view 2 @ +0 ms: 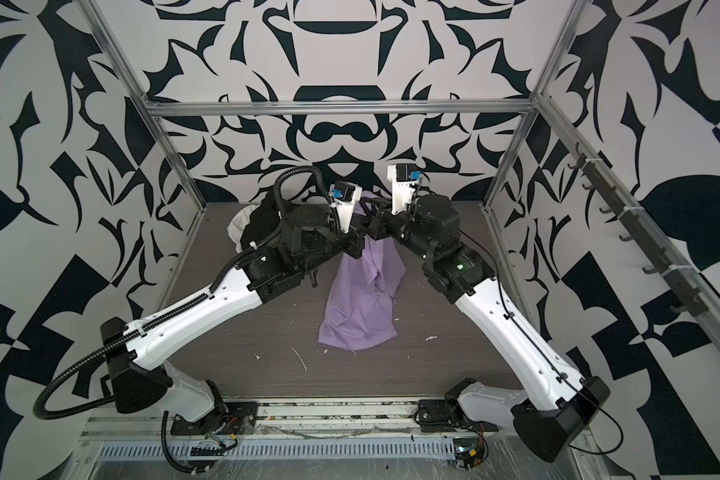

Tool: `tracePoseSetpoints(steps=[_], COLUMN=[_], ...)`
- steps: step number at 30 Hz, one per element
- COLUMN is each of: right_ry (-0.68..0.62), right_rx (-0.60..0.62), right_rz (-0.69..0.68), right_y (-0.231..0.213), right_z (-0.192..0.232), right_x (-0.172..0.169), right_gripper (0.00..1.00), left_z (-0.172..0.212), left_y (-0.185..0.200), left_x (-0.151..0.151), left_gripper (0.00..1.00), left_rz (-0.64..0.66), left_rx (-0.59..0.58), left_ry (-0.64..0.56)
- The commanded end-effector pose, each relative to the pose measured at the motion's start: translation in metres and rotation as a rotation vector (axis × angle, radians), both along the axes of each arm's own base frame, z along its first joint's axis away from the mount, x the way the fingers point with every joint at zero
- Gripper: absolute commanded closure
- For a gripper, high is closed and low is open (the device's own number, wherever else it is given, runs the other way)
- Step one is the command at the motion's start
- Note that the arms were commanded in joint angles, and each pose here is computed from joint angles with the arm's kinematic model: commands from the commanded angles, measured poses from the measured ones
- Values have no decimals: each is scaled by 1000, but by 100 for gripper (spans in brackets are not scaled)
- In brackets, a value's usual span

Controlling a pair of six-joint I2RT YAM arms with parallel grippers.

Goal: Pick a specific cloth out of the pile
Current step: 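Carry the lavender shirt toward the robot with both grippers and lower it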

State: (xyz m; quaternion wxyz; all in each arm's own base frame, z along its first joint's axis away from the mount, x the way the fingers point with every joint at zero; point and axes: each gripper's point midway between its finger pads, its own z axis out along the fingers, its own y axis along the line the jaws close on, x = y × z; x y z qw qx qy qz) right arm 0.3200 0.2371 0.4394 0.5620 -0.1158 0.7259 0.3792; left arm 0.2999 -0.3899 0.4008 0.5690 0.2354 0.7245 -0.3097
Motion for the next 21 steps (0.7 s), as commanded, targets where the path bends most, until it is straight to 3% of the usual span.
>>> tracePoseSetpoints(steps=[1,21], right_ry=[-36,309], right_rx=[70,88], right_rz=[108,179], right_y=[4,-2], right_z=[26,-52], right_x=[-32,-111], right_gripper=[100,100], left_z=[21,-4], left_y=[19,20], left_x=[-4,-108], left_gripper=[100,100], left_rz=[34,-22], left_rx=[-102,-60], left_ry=[12,134])
